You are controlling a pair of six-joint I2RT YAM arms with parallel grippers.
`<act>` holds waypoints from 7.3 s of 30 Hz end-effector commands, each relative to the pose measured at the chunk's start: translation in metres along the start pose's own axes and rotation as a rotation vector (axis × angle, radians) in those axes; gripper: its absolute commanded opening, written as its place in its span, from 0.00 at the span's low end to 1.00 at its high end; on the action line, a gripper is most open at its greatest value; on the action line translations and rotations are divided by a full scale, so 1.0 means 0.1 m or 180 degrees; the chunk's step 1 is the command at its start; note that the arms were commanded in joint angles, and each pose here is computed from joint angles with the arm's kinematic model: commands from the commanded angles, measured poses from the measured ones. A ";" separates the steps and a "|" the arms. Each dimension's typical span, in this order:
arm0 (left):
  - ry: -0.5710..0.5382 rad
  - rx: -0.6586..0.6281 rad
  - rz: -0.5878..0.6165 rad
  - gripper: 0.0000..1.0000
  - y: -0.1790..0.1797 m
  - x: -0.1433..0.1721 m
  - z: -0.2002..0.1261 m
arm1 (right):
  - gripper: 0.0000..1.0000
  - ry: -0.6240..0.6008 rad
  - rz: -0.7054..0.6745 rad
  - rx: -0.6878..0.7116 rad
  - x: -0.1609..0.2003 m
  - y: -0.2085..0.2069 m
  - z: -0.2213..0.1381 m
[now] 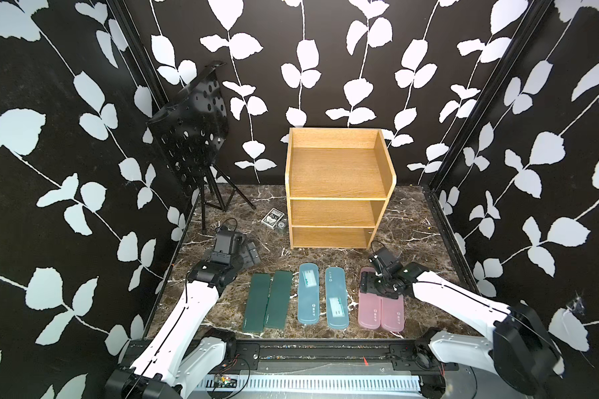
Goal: Place the pencil cases on the shelf according to color
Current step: Adjust the pencil case at the center of the board, then pick up the pencil case from the center of the board, then place the pencil case on the shelf, then pick up the pencil case from the center of the board.
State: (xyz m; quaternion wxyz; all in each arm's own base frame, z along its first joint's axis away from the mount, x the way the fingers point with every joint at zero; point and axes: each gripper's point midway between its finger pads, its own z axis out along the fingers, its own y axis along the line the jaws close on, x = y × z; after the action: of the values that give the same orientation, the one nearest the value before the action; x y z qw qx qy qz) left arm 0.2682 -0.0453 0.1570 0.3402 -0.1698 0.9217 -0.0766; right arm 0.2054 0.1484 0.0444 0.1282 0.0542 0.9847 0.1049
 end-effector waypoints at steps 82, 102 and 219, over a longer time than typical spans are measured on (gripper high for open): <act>0.0375 0.0449 0.0178 0.99 -0.36 0.36 -0.15 | 0.99 0.0190 0.0134 0.1059 0.22 -0.91 -0.14; 0.0380 0.0434 0.0155 0.99 -0.36 0.38 -0.17 | 0.95 0.0436 0.0044 0.0681 0.36 -0.68 0.06; 0.0421 0.0995 0.0061 0.99 -0.73 0.45 -0.16 | 0.99 -0.0180 -0.0648 0.0465 0.58 0.21 -0.04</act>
State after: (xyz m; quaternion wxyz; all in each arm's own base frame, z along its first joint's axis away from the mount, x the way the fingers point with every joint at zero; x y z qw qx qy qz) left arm 0.2394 -0.1255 0.1576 0.2971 -0.1005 0.9232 -0.2221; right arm 0.1490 0.1833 0.0478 0.1537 -0.0528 0.9859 0.0398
